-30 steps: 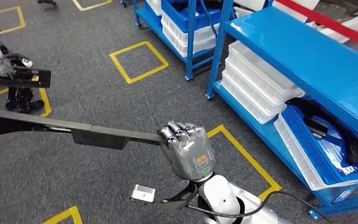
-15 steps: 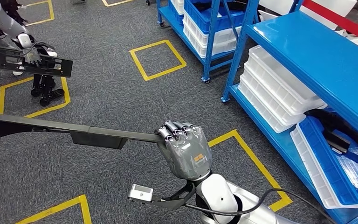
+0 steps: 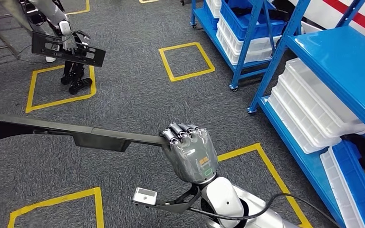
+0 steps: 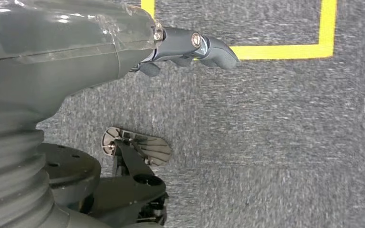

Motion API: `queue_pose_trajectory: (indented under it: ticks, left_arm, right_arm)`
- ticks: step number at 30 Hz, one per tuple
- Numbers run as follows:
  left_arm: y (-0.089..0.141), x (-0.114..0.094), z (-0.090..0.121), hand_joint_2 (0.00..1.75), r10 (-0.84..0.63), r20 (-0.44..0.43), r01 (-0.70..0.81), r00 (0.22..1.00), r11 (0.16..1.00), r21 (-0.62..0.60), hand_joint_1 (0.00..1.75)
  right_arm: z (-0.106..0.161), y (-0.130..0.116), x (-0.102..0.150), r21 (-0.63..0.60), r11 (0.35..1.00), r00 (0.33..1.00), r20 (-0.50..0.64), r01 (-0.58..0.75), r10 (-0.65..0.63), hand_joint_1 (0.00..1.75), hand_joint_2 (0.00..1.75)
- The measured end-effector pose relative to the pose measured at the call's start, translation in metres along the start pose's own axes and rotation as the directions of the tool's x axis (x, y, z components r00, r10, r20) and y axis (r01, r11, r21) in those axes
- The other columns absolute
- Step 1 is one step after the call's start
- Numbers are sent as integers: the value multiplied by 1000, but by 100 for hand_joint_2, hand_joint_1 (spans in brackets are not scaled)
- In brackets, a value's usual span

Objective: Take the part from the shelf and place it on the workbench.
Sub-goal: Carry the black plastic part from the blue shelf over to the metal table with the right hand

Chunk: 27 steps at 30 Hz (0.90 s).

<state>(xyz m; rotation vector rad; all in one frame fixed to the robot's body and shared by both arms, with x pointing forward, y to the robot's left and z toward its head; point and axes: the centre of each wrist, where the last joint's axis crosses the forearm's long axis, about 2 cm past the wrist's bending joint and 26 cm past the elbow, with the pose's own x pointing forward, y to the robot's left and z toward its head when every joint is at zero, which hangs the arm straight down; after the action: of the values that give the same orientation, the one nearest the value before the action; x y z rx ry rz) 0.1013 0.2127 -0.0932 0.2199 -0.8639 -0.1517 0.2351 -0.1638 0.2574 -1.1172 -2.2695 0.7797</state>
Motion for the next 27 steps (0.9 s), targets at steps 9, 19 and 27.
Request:
queue_pose_trajectory:
  ticks: [9, 19, 27]
  left_arm:
    - [0, -1, 1, 175, -2, -3, 2, 1000, 1000, 1, 0]
    - [0, -3, 2, 175, -4, -4, 4, 1000, 1000, 1, 0]
    - [0, -3, 2, 175, -4, -2, 4, 1000, 1000, 1, 0]
  right_arm:
    - [0, 0, 0, 3, 1000, 1000, -5, 2, -2, 175, 175]
    - [0, 0, 0, 1, 1000, 1000, -5, 7, -7, 175, 175]
    - [2, 1, 0, 7, 1000, 1000, -8, 11, -11, 175, 175]
